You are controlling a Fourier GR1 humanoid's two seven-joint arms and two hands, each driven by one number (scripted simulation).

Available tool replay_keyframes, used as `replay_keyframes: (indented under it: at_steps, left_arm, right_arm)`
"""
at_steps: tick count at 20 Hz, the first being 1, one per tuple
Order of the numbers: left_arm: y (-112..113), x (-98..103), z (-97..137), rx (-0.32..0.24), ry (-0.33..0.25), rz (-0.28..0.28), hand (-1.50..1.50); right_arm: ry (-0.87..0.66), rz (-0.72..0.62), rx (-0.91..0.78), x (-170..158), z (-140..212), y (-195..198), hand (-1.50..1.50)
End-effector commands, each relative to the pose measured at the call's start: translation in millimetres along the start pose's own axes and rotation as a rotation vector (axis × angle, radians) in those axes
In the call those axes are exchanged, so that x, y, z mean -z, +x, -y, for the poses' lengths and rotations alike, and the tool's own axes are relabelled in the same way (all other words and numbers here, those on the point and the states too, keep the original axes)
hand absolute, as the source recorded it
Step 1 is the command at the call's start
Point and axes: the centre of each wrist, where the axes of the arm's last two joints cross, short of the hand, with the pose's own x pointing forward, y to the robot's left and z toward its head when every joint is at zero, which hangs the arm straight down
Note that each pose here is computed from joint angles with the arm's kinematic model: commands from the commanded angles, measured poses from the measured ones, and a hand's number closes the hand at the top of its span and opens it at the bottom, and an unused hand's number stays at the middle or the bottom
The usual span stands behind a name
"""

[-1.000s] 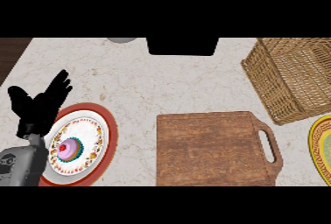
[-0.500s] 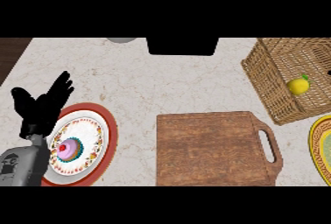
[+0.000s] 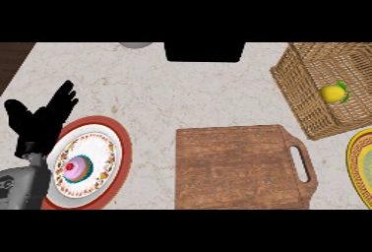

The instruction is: Pick the lemon from the cutting board and place it in the basket

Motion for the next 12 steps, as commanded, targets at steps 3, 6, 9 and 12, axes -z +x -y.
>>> replay_keyframes:
  at_steps: [3,6,9,12]
  left_arm:
    - [3.5,0.5,10.6,-0.009,-0.023,0.016,0.0]
    - [11.1,0.3,-7.4,-0.008,-0.024,0.035,0.0]
    - [7.7,5.9,5.4,-0.005,-0.008,0.027,0.0]
    - [2.5,-0.4,11.2,-0.03,-0.019,0.015,0.0]
  right_arm:
    - [-0.131,-0.107,0.197,-16.5,59.8,-0.7,-1.5]
    - [-0.122,-0.114,0.19,-32.6,98.5,9.1,-1.5]
    - [-0.066,-0.126,0.197,-60.1,129.2,5.6,-1.5]
    - [0.024,-0.159,0.12,-77.8,150.0,9.3,-1.5]
